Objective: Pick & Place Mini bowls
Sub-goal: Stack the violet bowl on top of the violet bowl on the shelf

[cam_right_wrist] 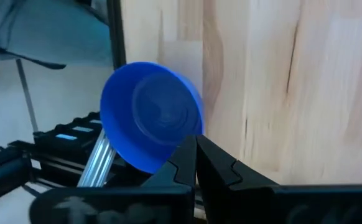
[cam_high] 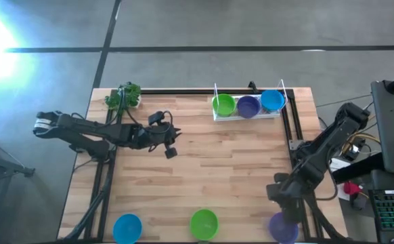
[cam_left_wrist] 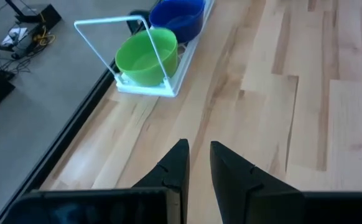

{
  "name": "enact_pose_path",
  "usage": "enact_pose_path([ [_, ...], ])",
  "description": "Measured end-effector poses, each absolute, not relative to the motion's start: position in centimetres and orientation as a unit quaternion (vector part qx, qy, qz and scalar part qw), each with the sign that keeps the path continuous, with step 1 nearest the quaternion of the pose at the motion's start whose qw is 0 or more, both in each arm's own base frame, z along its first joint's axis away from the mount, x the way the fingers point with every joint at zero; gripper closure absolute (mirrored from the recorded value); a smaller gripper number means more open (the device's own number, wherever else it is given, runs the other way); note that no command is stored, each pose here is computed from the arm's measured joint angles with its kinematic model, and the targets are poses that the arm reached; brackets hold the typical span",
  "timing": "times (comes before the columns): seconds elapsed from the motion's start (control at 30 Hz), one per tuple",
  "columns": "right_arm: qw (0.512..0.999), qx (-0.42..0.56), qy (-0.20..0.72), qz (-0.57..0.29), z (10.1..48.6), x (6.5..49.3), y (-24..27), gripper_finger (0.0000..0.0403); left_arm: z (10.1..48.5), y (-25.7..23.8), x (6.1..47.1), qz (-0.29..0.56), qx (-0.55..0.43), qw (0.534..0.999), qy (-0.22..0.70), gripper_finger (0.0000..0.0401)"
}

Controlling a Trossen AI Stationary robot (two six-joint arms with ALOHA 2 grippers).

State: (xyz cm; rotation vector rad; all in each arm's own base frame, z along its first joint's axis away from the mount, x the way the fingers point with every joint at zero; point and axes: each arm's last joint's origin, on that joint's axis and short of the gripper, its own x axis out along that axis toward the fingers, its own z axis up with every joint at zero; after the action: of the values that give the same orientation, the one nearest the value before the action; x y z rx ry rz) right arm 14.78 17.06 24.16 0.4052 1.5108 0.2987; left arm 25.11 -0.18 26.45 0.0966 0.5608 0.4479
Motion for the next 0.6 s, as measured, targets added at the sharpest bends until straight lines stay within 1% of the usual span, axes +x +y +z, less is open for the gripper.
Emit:
enact_pose_path([
  [0.3, 0.680, 0.174, 0.705, 0.097, 23.0, 15.0, 17.3, 0.0394, 27.2, -0.2, 25.5, 0.220, 0.038, 0.946, 0.235, 0.0342],
  [0.6, 0.666, 0.178, 0.722, 0.062, 21.8, 15.5, 17.8, 0.0394, 27.4, -0.2, 25.6, 0.218, 0.041, 0.948, 0.227, 0.0342],
])
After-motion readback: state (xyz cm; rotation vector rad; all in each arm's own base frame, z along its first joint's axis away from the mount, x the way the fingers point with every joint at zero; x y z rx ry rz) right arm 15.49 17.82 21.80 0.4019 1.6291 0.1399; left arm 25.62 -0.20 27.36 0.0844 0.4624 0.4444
